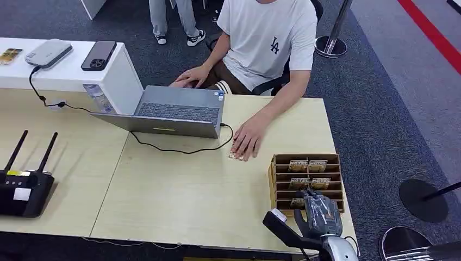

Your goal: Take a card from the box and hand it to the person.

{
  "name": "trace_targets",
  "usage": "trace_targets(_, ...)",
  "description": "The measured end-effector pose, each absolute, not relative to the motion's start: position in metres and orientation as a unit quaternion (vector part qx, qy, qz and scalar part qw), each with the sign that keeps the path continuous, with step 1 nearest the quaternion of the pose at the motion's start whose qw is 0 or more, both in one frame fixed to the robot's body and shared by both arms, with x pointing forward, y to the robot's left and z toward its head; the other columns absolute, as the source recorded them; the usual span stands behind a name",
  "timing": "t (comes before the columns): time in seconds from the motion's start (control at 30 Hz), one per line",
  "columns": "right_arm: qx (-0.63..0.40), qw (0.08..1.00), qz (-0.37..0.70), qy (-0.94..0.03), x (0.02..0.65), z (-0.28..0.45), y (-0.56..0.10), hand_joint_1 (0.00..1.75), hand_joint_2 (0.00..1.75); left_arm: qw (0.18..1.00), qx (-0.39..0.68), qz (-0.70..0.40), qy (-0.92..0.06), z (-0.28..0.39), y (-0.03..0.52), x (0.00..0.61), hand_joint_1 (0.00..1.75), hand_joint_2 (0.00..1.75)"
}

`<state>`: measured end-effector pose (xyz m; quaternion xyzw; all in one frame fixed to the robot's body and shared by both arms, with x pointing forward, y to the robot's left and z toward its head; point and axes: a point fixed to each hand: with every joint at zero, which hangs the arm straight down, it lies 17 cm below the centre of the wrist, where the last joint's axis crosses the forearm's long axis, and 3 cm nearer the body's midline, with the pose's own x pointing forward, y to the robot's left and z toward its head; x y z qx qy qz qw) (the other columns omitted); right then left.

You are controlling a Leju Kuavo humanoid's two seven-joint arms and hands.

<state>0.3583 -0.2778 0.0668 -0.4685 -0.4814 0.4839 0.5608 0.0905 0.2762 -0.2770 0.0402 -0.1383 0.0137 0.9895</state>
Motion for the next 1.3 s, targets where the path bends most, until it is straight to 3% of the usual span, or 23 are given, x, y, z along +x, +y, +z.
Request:
trace_targets(0.03, -0.469, 0.561, 0.484, -0.482, 0.3583, 0.0669, -0.2778, 0.96, 1.75, 0.989, 0.04, 0.014, -0.138, -0.277, 0.2765, 0.0905, 0.0, 0.0)
trace_targets(0.07, -0.469, 0.561, 0.484, -0.482, 0.3584, 0.0669, -0.2778, 1.12, 1.75, 0.989, 0.04, 0.014, -0.138, -0.277, 0.2762, 0.0905, 0.0, 0.0)
trace_targets(0.83, -0.471, 0.559, 0.481, -0.484, 0.3594, 0.0688, -0.2782, 1.08, 1.75, 0.99, 0.039, 0.013, -0.138, -0.277, 0.2756, 0.0904, 0.0, 0.0)
trace_targets(0.97, -0.471, 0.559, 0.481, -0.484, 0.3595, 0.0689, -0.2782, 1.17, 1.75, 0.99, 0.039, 0.014, -0.138, -0.277, 0.2756, 0.0904, 0.0, 0.0)
trace_targets(1.07, -0.472, 0.558, 0.48, -0.485, 0.3603, 0.0701, -0.2781, 1.54, 1.75, 0.99, 0.039, 0.015, -0.137, -0.277, 0.2756, 0.0902, 0.0, 0.0)
trace_targets(1.1, -0.472, 0.558, 0.48, -0.486, 0.3607, 0.0707, -0.278, 1.59, 1.75, 0.99, 0.039, 0.016, -0.137, -0.277, 0.2757, 0.0902, 0.0, 0.0)
trace_targets(1.3, -0.475, 0.552, 0.477, -0.492, 0.3632, 0.0752, -0.2771, 1.64, 1.75, 0.989, 0.018, 0.013, -0.149, -0.2752, 0.2677, 0.0935, 0.0, 0.0)
